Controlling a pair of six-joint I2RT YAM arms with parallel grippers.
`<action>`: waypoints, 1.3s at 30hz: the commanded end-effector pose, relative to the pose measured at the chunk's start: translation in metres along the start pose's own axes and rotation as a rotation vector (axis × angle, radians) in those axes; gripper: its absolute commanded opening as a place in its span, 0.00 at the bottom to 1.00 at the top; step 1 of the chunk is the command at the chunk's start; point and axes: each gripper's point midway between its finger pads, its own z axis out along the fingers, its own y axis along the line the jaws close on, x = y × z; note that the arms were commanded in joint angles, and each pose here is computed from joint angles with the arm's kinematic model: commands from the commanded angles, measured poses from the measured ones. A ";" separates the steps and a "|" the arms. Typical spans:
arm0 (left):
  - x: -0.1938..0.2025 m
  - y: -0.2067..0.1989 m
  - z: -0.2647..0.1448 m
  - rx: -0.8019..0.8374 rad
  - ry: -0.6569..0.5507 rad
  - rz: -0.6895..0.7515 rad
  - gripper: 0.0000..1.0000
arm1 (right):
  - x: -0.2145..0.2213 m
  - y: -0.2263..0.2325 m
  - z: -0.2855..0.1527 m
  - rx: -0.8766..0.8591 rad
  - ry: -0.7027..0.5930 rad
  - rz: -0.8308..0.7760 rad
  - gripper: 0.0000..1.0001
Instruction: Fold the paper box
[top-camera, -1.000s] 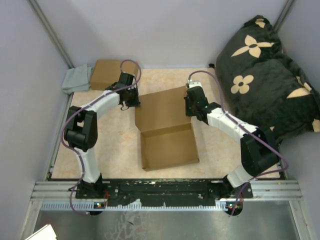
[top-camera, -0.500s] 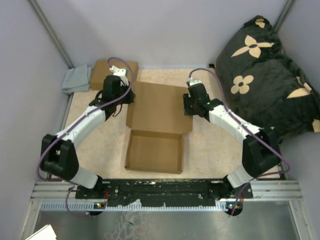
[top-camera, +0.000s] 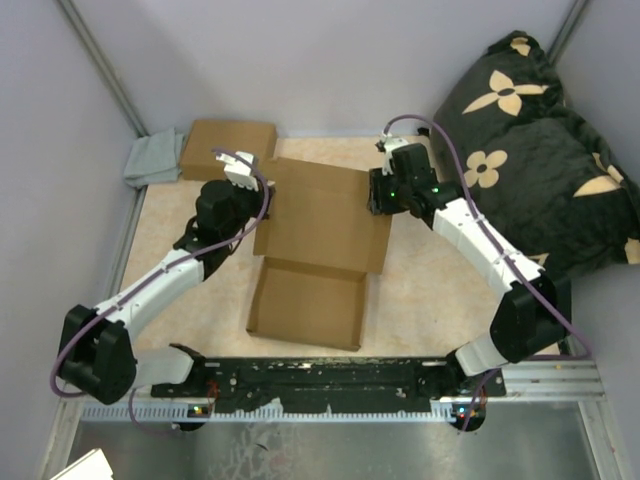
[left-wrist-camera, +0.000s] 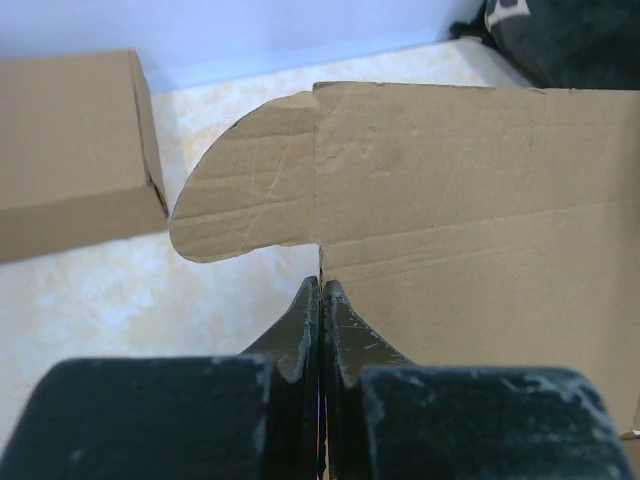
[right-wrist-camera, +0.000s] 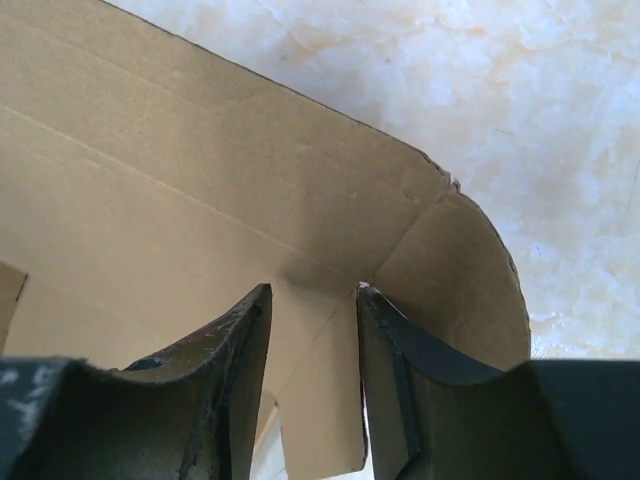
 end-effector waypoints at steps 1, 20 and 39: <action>-0.038 0.001 -0.010 -0.020 -0.142 0.034 0.00 | -0.008 0.014 -0.023 -0.074 0.047 -0.046 0.40; -0.051 -0.009 -0.017 -0.013 -0.186 0.066 0.01 | 0.027 0.014 -0.021 -0.083 0.181 -0.006 0.04; -0.076 -0.005 -0.026 -0.068 -0.107 0.040 0.39 | -0.094 0.003 -0.059 0.127 -0.452 -0.193 0.01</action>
